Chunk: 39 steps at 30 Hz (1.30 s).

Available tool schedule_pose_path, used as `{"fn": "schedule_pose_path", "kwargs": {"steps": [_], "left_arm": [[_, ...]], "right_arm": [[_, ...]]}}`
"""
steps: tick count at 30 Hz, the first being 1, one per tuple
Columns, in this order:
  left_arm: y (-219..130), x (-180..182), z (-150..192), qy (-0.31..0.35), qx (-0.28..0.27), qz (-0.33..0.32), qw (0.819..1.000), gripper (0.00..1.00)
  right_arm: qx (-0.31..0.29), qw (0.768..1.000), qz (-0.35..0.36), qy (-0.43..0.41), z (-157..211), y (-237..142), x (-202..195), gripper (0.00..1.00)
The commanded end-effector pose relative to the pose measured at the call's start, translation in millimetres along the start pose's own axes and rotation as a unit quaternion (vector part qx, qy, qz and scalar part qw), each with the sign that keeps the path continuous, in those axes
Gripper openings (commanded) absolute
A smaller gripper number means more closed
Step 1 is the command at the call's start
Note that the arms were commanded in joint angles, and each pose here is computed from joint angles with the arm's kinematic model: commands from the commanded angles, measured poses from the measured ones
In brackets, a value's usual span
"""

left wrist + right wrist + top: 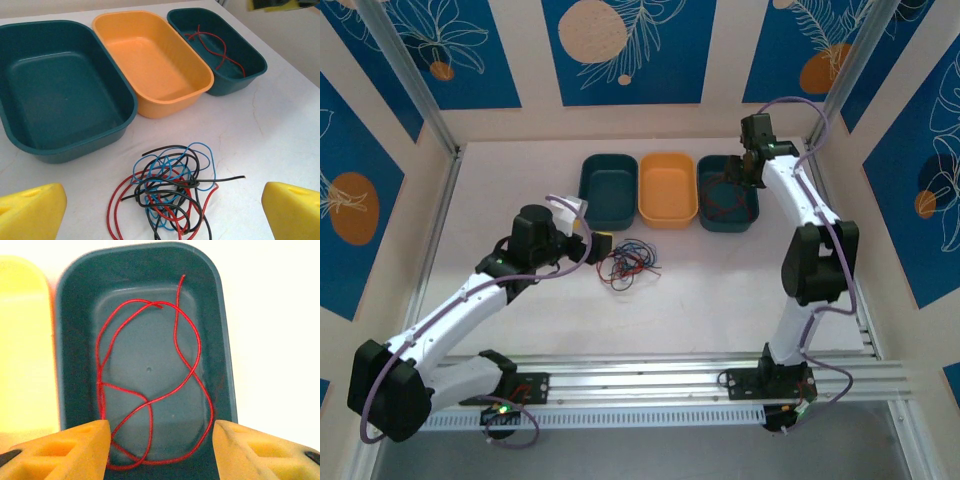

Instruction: Untangle the cables

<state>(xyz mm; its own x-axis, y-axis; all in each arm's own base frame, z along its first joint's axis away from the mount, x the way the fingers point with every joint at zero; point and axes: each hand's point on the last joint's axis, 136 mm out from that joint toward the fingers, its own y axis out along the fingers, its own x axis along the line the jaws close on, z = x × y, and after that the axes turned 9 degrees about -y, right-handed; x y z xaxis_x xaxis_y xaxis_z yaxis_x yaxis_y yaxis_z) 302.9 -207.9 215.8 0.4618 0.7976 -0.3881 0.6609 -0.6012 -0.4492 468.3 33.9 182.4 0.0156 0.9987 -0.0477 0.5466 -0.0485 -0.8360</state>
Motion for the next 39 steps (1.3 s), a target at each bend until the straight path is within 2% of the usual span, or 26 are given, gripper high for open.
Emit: {"fn": "schedule_pose_path", "kwargs": {"steps": [1,5,9,15,20,24,28,32,39], "left_arm": [[1.3,10.0,-8.0,-0.028,-0.015,-0.029,0.999,1.0],[9.8,24.1,-2.9,-0.068,0.0,-0.065,0.996,1.0],[20.1,33.3,11.7,-0.111,0.028,-0.083,0.99,1.0],[30.6,45.8,40.6,-0.17,0.061,-0.104,0.978,1.0],[30.6,62.9,60.8,-0.221,0.067,-0.144,0.962,1.0],[28.8,75.2,71.5,-0.257,0.063,-0.163,0.95,1.0],[29.3,83.1,77.2,-0.284,0.062,-0.164,0.943,1.0],[28.1,87.5,79.0,-0.292,0.059,-0.168,0.94,1.0],[25.4,89.4,81.5,-0.297,0.059,-0.168,0.938,1.0]], "right_arm": [[-0.004,0.999,-0.047,0.017,14.7,-25.4,25.0,0.56],[-0.004,0.992,-0.13,0.01,38.6,-49.0,78.2,0.53],[0.029,0.982,-0.188,-0.006,77.1,-60.1,133.0,0.49],[0.075,0.971,-0.223,-0.049,137.2,-72.6,194.5,0.45],[0.068,0.951,-0.266,-0.14,179.4,-84.2,234.4,0.44],[0.059,0.938,-0.249,-0.234,206.9,-84.6,247.6,0.44],[0.062,0.925,-0.233,-0.294,223.7,-78.8,254.6,0.45],[0.059,0.926,-0.206,-0.313,222.5,-67.4,253.6,0.45],[0.062,0.922,-0.197,-0.327,219.4,-48.8,255.0,0.44]]}}
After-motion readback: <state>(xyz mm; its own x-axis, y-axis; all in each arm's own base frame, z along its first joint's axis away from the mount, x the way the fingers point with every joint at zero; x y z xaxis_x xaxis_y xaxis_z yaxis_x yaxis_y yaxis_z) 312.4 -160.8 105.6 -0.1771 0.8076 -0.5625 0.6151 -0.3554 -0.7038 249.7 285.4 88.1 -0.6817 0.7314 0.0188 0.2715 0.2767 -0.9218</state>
